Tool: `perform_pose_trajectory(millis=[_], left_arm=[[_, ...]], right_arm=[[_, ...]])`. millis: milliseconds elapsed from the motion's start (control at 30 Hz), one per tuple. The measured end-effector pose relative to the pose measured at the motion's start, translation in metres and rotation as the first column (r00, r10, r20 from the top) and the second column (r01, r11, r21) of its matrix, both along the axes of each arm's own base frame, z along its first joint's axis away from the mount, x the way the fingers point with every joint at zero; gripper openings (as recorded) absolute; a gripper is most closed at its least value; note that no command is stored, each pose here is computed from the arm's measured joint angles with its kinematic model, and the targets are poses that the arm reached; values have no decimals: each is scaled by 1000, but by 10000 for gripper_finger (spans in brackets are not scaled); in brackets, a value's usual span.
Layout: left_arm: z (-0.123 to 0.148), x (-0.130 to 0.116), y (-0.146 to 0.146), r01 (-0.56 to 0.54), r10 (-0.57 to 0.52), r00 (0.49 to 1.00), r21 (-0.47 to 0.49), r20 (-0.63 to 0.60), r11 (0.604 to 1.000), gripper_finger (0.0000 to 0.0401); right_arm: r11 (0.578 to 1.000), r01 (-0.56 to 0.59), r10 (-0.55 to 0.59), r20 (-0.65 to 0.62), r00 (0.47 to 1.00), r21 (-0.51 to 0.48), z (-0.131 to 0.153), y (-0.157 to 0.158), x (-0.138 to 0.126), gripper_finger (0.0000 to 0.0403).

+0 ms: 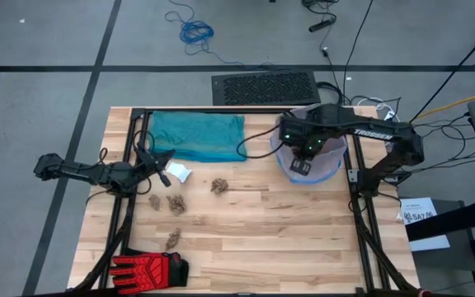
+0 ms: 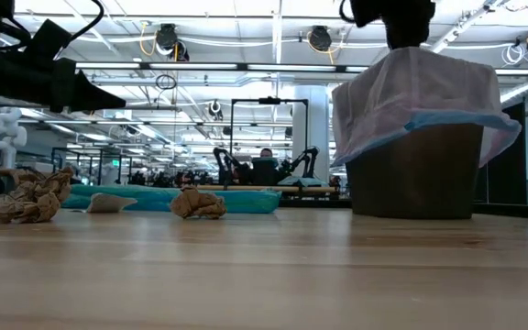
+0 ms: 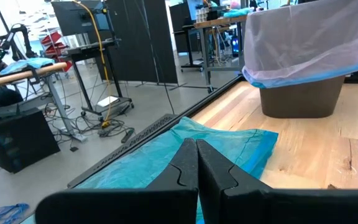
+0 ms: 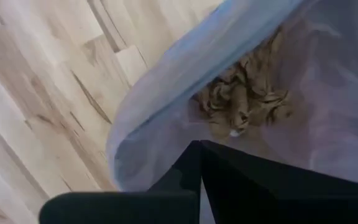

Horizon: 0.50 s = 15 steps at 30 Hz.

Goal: Place trash/remove bag and relplace
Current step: Put the brown napkin into the trash bin

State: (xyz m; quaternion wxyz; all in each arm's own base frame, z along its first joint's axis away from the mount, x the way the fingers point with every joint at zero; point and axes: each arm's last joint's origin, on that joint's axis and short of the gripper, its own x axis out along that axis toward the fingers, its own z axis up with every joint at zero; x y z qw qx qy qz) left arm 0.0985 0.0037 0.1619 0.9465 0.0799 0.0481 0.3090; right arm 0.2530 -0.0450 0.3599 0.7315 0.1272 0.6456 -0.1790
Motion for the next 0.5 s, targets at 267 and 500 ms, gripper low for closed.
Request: perform_pose_trajectory(millis=[267, 500], left_arm=[[0, 0, 0, 0, 0, 1000, 0, 0, 1000, 0], [5, 0, 0, 0, 1, 998, -11, 60, 1000, 0]], right_arm=[[989, -36, 59, 159, 986, -140, 46, 2, -18, 0], [954, -62, 161, 332, 929, -292, 80, 8, -33, 0]])
